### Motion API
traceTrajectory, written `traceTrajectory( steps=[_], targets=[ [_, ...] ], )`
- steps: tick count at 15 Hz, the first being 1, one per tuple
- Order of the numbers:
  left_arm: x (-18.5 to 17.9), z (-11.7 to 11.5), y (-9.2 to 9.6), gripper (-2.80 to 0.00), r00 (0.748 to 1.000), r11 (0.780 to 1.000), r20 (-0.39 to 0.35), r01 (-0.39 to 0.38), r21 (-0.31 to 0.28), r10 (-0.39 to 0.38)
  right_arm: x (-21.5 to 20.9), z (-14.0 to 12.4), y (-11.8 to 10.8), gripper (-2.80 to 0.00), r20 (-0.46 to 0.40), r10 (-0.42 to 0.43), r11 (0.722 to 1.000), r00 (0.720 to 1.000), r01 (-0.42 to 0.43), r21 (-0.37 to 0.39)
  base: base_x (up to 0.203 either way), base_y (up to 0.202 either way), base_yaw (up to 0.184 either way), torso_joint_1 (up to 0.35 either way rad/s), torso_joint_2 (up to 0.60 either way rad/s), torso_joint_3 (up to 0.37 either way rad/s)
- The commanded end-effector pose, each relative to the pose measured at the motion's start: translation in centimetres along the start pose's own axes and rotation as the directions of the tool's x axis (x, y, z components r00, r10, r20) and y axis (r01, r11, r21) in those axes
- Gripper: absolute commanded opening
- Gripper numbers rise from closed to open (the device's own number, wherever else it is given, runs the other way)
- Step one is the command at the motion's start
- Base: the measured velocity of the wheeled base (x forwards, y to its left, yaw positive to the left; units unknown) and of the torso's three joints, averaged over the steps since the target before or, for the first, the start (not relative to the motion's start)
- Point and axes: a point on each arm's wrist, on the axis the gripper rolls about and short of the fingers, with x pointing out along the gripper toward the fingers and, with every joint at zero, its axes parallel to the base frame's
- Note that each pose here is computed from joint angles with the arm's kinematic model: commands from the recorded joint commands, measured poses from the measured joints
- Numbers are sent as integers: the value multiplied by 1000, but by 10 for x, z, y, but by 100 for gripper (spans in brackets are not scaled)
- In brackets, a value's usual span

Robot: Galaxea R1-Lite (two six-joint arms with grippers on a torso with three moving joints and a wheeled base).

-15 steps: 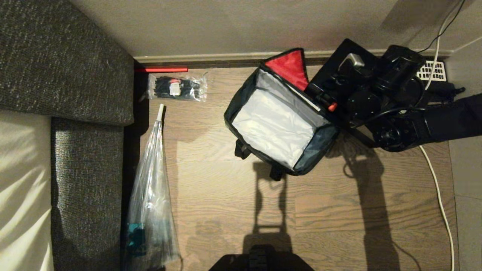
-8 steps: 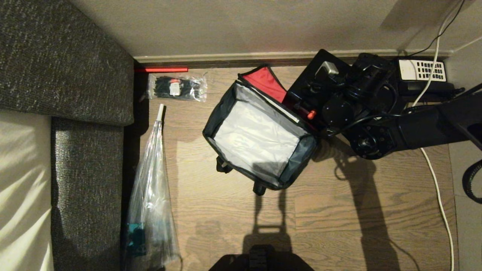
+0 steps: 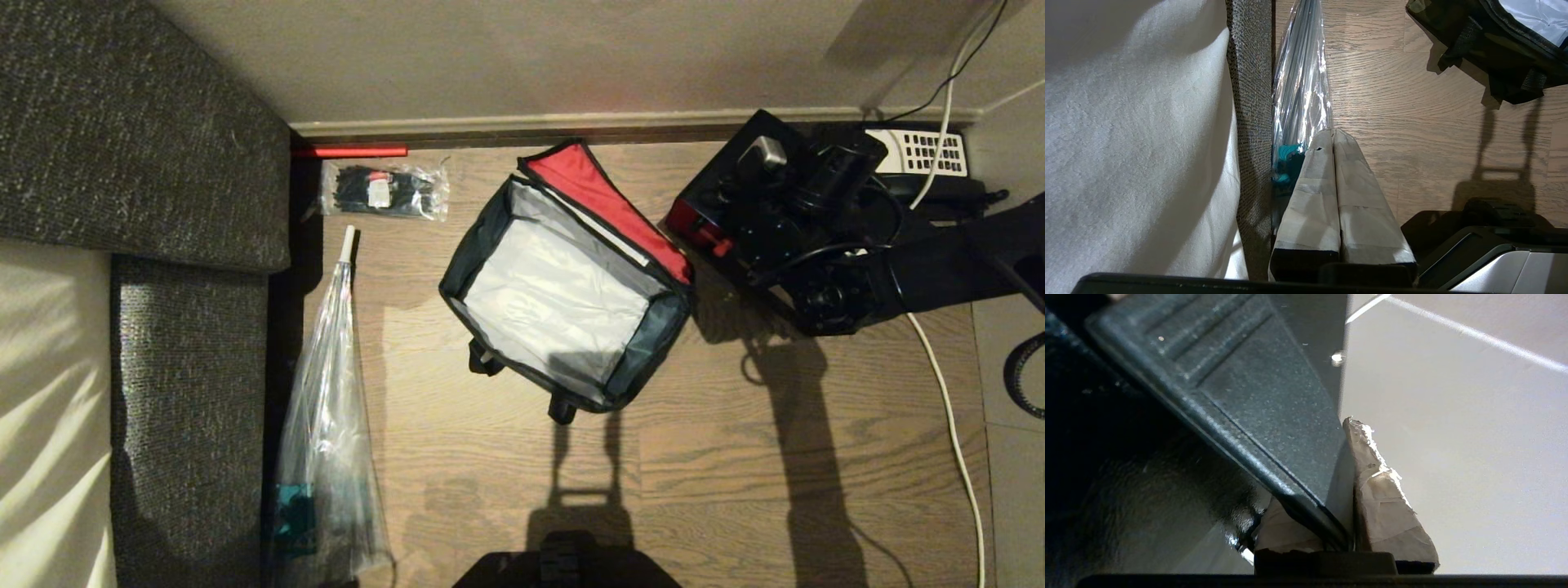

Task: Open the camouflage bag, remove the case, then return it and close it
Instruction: Release the handle

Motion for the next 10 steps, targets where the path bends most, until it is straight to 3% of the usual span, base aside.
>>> traceTrajectory(
  steps=[1,3,4,8,10],
  targets=[
    [0,0,0,-280,1000,1000,0,-2,0,2,19,-5,12,-280,-43,-20,999,999,19,-26,0,0,0,0,0,0],
    [0,0,0,-280,1000,1000,0,0,0,0,32,-5,14,-280,-66,-37,999,997,36,-11,0,0,0,0,0,0],
    [0,0,0,-280,1000,1000,0,0,0,0,37,-6,17,0,-75,-41,999,996,40,-13,0,0,0,0,0,0],
    [0,0,0,-280,1000,1000,0,0,0,0,43,-12,37,0,-88,-33,999,996,33,-1,0,0,0,0,0,0],
    [0,0,0,-280,1000,1000,0,0,0,0,42,-18,47,0,-92,-19,999,996,15,-38,0,0,0,0,0,0]
  ],
)
